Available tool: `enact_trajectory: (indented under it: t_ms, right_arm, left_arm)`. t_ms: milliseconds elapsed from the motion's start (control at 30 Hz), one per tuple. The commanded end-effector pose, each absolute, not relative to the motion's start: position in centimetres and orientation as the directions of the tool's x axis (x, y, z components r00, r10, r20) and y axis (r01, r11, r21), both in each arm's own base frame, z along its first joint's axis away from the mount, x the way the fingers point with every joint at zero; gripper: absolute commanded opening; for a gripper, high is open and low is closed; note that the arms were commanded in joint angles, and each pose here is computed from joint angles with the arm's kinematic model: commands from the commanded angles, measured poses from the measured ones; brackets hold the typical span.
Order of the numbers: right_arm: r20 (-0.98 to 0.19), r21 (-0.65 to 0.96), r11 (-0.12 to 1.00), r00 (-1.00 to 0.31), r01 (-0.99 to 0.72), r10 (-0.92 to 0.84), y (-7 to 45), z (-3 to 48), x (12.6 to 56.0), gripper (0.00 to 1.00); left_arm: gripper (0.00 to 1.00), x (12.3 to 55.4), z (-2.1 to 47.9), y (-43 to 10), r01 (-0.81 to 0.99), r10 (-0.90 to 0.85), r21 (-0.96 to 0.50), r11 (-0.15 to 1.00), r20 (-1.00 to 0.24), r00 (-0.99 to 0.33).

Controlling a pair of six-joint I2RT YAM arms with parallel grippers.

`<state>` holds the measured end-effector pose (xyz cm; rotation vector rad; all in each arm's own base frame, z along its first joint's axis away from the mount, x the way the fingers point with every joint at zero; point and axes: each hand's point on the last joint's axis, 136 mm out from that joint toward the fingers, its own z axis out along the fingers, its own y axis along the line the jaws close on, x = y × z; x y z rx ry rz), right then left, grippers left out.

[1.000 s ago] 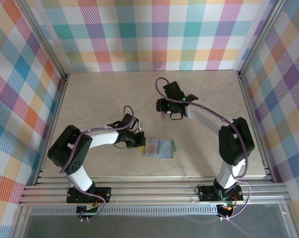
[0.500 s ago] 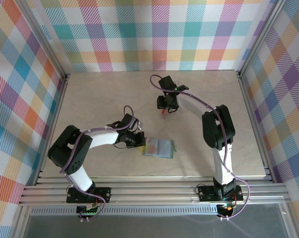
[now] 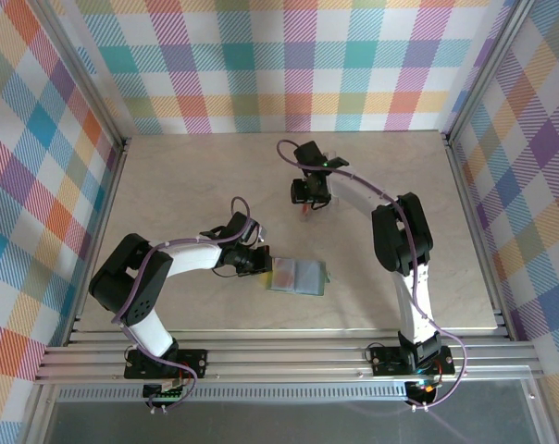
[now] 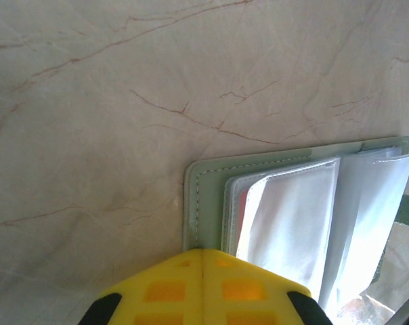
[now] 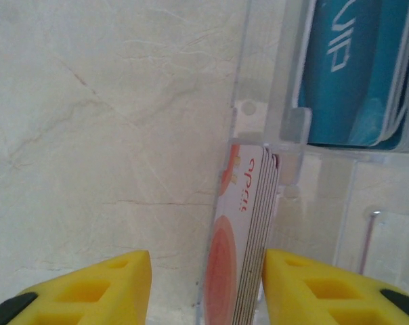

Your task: Put the credit cards into the card holder

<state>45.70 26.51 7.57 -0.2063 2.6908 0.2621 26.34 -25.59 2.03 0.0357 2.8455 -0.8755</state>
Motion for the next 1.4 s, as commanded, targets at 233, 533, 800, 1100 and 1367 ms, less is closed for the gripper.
enact_trajectory:
  t_ms: [233, 533, 800, 1100, 1367]
  right_arm:
    - [-0.404, 0.309, 0.924, -0.911, -0.224, -0.085, 27.8, 8.5, 44.6, 0.46]
    - [-0.373, 0.376, 0.901, -0.926, -0.215, -0.065, 27.8, 8.4, 44.3, 0.42]
    - [-0.381, 0.389, 0.897, -0.923, -0.211, -0.051, 27.2, 9.3, 44.2, 0.36]
    - [-0.37, 0.382, 0.899, -0.927, -0.215, -0.065, 27.0, 8.8, 44.5, 0.34]
    - [-0.329, 0.339, 0.917, -0.94, -0.211, -0.095, 26.8, 7.5, 44.5, 0.4]
  left_arm:
    - [0.0, 24.9, 0.6, -24.6, 0.055, -0.008, -0.522, 0.851, -0.118, -0.993]
    - [0.0, 24.9, 0.8, -24.5, 0.057, -0.009, -0.52, 0.852, -0.124, -0.992]
    - [0.0, 25.0, 0.7, -24.5, 0.056, -0.01, -0.518, 0.854, -0.123, -0.992]
    - [0.0, 24.9, 0.6, -24.5, 0.056, -0.009, -0.515, 0.855, -0.122, -0.993]
    - [0.0, 25.0, 0.6, -24.5, 0.057, -0.008, -0.514, 0.856, -0.123, -0.992]
